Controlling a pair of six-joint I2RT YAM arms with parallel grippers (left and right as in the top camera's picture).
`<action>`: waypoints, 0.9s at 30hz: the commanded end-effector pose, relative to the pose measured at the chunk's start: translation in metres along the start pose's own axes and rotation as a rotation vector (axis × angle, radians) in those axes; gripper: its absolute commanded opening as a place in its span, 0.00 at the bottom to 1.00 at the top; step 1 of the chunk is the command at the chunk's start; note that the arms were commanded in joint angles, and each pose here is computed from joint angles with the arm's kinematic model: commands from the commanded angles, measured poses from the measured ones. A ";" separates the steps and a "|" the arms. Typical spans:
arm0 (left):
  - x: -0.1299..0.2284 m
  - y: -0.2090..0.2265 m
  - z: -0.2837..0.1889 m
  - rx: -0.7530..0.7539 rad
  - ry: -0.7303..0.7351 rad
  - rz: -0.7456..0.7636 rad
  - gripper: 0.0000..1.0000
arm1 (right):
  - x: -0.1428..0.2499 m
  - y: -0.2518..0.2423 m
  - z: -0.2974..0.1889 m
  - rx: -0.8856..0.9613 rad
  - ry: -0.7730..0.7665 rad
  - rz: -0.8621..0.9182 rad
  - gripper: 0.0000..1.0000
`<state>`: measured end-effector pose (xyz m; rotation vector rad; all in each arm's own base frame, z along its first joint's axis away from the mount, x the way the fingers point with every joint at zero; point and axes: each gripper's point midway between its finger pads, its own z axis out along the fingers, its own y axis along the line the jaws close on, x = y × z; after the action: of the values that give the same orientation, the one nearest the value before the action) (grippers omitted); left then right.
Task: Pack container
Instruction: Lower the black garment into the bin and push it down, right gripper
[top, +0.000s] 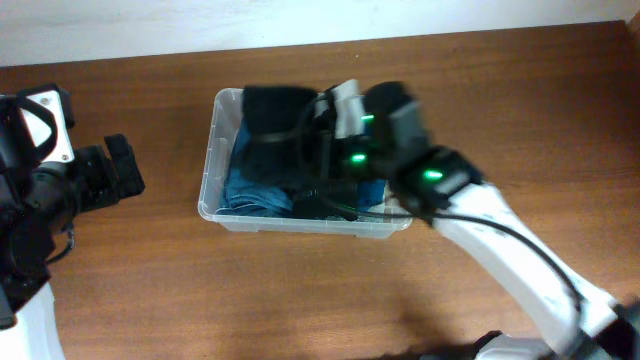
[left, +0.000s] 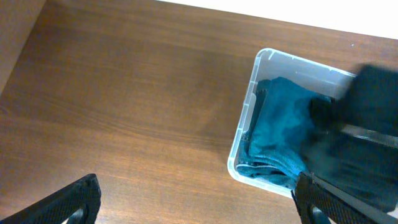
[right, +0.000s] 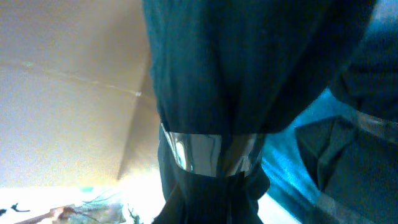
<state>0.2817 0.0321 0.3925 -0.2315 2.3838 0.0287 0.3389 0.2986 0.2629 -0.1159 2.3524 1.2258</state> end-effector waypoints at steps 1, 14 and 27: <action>0.000 0.003 -0.001 -0.013 -0.003 -0.005 1.00 | -0.003 -0.040 0.044 0.115 -0.018 0.135 0.04; 0.000 0.003 -0.001 -0.013 -0.003 -0.005 0.99 | 0.035 -0.144 0.052 0.397 0.184 0.113 0.46; 0.000 0.003 -0.001 -0.013 -0.003 -0.005 1.00 | -0.016 -0.056 -0.064 0.389 -0.043 -0.171 0.54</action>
<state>0.2818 0.0321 0.3927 -0.2315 2.3830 0.0287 0.3435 0.2165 0.2381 -0.1079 2.5141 0.7016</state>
